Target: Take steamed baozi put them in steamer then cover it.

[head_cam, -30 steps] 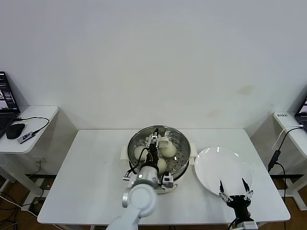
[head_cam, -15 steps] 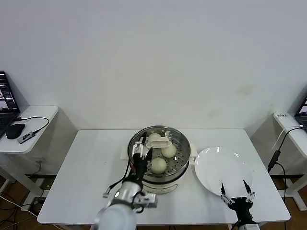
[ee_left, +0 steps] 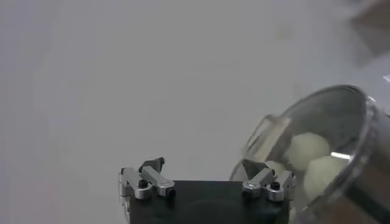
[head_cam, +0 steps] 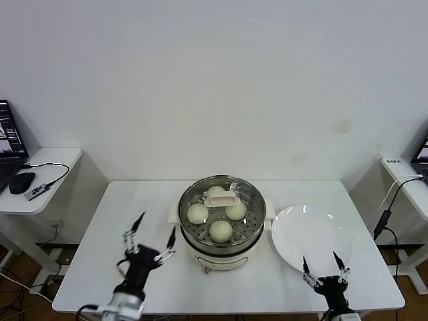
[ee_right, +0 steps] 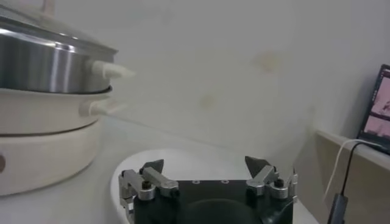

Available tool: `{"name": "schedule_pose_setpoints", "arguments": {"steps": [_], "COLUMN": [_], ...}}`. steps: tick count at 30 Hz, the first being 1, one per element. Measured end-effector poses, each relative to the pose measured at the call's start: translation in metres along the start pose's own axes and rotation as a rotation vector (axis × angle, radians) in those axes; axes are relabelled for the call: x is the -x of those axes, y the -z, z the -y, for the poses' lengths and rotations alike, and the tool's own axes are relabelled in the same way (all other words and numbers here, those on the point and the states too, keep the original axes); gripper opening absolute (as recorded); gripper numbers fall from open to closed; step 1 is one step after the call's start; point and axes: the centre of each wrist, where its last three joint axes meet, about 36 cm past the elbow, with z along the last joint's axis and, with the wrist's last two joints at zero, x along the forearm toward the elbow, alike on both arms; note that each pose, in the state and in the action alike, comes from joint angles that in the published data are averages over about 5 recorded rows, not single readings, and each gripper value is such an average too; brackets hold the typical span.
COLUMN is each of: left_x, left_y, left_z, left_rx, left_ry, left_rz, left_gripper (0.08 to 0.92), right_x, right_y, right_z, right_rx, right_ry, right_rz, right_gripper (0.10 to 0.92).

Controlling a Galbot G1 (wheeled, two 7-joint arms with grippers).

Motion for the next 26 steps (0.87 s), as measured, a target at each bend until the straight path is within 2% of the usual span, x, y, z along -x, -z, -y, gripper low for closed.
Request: {"name": "schedule_pose_setpoints", "arguments": {"steps": [5, 11, 19, 26], "left_x": [-0.029, -0.056, -0.076, -0.087], "left_y": [-0.029, -0.051, -0.064, -0.069], "left_z": [-0.003, -0.008, -0.010, -0.008], "left_rx": [-0.163, -0.272, -0.356, -0.392], "left_ry": [0.068, 0.134, 0.177, 0.182], "left_rz": [-0.072, -0.129, -0.171, -0.204], "left_gripper": [0.823, 0.823, 0.823, 0.823], "right_x": [-0.011, -0.024, -0.035, -0.038], "right_y": [0.007, 0.012, 0.018, 0.022], "right_z": [0.002, 0.001, -0.006, -0.012], "right_rx": [0.019, 0.039, 0.063, 0.081], "right_ry": [0.066, 0.126, 0.188, 0.218], "right_rz": [-0.012, -0.035, -0.061, -0.077], "right_gripper": [0.823, 0.823, 0.823, 0.823]}}
